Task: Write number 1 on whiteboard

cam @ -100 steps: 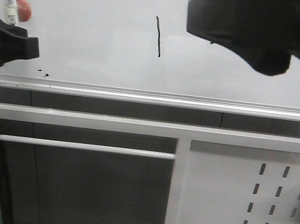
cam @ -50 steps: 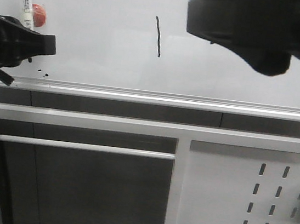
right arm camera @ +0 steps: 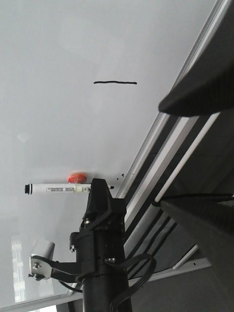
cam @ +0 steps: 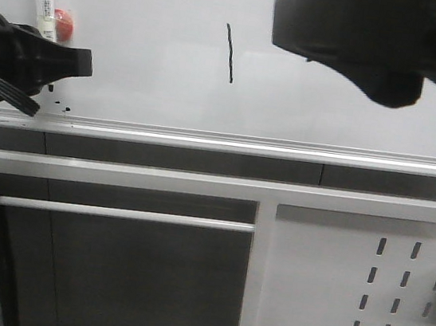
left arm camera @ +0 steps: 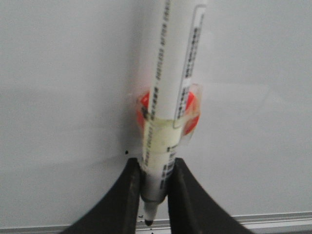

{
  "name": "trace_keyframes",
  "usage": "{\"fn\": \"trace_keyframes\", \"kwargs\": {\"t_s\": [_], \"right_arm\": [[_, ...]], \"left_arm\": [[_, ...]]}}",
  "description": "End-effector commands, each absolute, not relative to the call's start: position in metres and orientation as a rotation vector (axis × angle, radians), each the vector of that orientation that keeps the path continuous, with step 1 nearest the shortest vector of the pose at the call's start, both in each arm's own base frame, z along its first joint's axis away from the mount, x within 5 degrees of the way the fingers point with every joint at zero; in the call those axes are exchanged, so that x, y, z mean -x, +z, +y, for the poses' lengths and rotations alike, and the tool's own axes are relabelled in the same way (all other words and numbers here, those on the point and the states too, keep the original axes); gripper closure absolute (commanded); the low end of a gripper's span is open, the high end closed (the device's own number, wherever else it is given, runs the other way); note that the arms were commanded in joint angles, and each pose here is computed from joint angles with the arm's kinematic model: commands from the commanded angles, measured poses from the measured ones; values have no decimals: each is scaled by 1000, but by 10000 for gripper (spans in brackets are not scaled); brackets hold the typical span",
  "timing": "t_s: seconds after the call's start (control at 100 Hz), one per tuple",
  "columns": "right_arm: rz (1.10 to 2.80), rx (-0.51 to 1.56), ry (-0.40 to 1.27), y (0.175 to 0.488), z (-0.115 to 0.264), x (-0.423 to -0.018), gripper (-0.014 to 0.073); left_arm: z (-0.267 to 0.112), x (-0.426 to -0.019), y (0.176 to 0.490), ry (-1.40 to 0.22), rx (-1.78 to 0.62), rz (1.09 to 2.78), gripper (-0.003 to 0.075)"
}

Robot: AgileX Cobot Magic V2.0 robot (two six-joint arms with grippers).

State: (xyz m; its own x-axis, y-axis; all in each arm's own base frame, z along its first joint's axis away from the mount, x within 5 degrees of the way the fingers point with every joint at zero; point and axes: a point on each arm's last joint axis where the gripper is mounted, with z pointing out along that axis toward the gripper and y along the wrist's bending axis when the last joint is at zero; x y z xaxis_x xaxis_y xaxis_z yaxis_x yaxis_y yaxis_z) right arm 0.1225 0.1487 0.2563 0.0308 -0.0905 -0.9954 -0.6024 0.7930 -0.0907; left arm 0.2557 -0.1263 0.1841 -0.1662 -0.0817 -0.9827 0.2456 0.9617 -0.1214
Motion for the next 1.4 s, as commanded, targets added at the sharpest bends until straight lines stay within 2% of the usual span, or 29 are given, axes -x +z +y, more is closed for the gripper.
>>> {"fn": "trace_keyframes", "kwargs": {"t_s": [0.0, 1.39], "right_arm": [[1406, 529, 422, 274, 147, -124, 259], [1391, 513, 416, 276, 146, -124, 259]], "left_arm": [[-125, -261, 205, -300, -87, 1593, 742], [-123, -264, 209, -298, -155, 1551, 741]]}}
